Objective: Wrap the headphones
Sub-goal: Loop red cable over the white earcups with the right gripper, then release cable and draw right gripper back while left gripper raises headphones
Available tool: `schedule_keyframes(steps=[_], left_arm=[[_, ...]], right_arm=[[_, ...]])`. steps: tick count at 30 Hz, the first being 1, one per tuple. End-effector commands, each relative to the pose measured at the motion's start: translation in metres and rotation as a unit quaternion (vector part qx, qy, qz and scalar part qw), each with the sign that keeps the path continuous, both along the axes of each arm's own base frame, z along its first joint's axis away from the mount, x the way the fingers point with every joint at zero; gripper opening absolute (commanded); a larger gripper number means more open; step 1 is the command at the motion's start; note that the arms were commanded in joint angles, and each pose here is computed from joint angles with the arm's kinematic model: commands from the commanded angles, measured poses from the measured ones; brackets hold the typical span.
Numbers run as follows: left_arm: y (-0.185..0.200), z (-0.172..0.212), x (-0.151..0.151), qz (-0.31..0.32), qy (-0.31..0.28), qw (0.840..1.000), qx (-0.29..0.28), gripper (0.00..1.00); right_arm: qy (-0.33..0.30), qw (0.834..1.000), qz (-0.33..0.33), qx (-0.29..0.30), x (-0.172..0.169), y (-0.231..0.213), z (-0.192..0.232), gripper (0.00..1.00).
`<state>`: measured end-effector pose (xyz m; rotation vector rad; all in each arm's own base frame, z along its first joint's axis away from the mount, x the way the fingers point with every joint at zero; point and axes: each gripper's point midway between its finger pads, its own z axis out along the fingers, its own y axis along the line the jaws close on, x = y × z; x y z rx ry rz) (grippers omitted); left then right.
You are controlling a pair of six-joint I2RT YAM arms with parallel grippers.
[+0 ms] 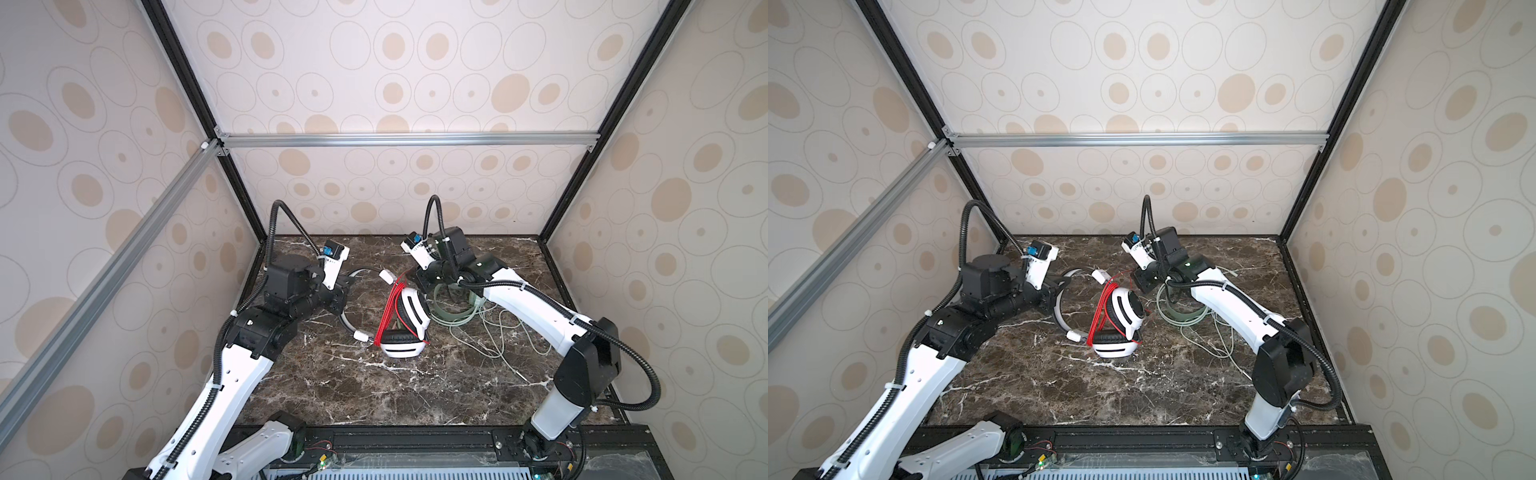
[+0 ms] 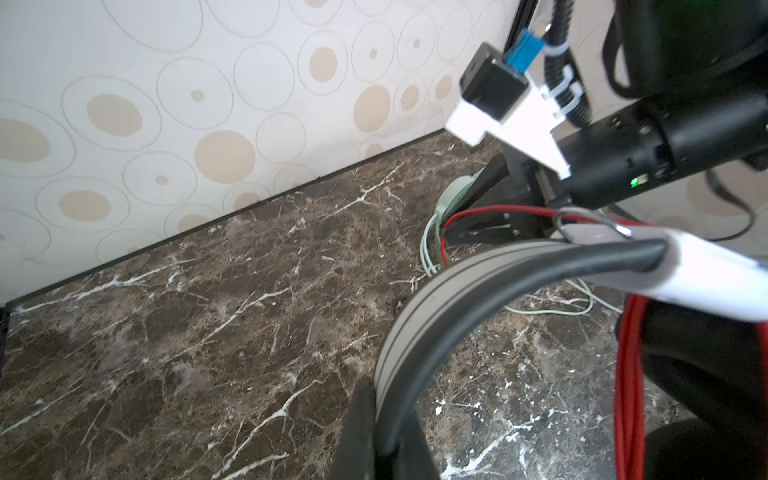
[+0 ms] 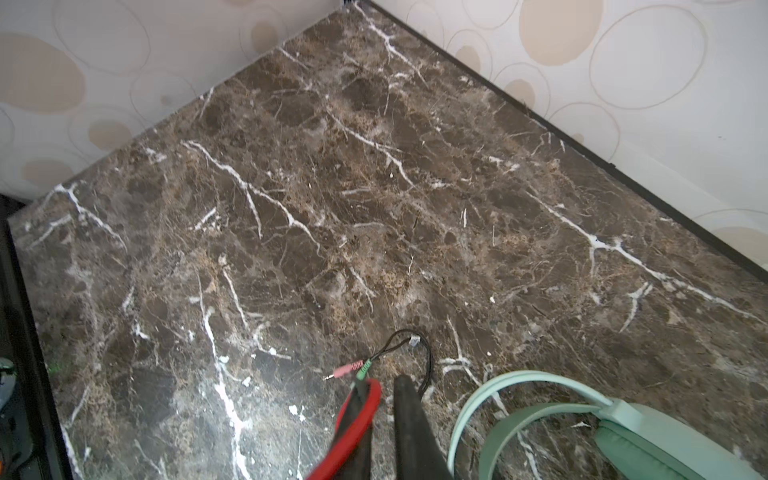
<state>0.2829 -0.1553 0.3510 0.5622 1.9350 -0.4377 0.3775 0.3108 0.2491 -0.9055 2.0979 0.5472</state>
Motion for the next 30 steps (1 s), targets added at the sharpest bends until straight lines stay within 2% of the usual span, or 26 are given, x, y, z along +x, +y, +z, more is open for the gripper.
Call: schedule_keyframes(steps=[1, 9, 12, 17, 21, 30], left_arm=[[-0.013, 0.056, -0.01, -0.03, -0.035, 0.997, -0.065, 0.0], [-0.016, 0.105, -0.011, -0.035, -0.074, 0.991, -0.107, 0.0], [-0.016, 0.125, -0.012, -0.035, -0.092, 0.987, -0.128, 0.0], [-0.018, 0.149, -0.01, -0.039, -0.111, 0.982, -0.145, 0.0], [-0.021, 0.161, -0.013, -0.048, -0.118, 0.978, -0.163, 0.0], [-0.024, 0.184, -0.016, -0.06, -0.133, 0.972, -0.185, 0.0]], right_arm=[[-0.018, 0.998, -0.003, 0.056, 0.001, 0.005, 0.023, 0.14], [-0.055, 0.985, 0.011, 0.164, -0.006, 0.015, 0.044, 0.2], [-0.037, 0.983, 0.024, 0.179, -0.01, 0.02, 0.039, 0.2], [-0.004, 0.97, 0.058, 0.234, -0.022, 0.034, 0.04, 0.2], [0.027, 0.968, 0.064, 0.243, -0.023, 0.042, 0.03, 0.22], [0.031, 0.967, 0.039, 0.25, -0.013, 0.042, 0.013, 0.34]])
